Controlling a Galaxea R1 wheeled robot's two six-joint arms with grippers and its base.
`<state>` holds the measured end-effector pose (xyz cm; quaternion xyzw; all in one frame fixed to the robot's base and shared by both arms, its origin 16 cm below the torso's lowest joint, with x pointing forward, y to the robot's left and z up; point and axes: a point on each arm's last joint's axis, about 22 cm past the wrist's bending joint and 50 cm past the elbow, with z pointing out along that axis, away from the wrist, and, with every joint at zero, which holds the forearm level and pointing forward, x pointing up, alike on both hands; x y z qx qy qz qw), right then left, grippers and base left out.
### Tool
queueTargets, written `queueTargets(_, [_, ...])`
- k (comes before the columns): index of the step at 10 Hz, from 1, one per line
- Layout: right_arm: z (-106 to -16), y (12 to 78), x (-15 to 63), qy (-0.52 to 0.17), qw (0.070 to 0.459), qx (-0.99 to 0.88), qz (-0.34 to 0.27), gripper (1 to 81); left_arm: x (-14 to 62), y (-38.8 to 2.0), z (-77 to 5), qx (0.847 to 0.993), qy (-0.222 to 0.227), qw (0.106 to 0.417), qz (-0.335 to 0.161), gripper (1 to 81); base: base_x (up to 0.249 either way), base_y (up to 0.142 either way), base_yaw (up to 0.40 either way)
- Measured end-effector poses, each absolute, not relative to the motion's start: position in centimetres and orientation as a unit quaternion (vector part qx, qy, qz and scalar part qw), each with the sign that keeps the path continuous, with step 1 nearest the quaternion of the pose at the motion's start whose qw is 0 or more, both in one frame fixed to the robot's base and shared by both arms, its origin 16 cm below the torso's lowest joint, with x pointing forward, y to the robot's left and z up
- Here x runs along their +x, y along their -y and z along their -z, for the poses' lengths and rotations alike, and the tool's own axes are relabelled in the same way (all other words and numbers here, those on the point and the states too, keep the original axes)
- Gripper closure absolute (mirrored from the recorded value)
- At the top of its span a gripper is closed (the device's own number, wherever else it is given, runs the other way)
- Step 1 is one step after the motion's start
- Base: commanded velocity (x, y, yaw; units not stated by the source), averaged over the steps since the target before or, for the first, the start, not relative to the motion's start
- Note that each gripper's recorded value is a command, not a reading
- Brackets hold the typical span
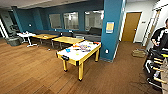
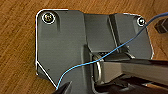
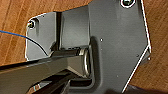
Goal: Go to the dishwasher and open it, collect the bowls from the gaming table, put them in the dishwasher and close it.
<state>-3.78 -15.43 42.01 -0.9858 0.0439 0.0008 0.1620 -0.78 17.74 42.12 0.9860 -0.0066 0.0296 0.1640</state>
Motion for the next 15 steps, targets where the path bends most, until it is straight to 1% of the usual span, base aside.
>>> queueTargets(8, [-42.0,15.52,-3.82,-0.044,0.161,-0.986,-0.001,1.0,-0.78,-17.49,-42.15,0.986,0.006,0.166,-0.03,1.0,0.134,0.076,0.0])
queueTargets(15, [-42.0,15.49,-3.74,-0.044,0.162,-0.986,-0.001,1.0,-0.78,-17.68,-42.13,0.986,0.007,0.165,-0.03,1.0,0.135,0.063,0.0])
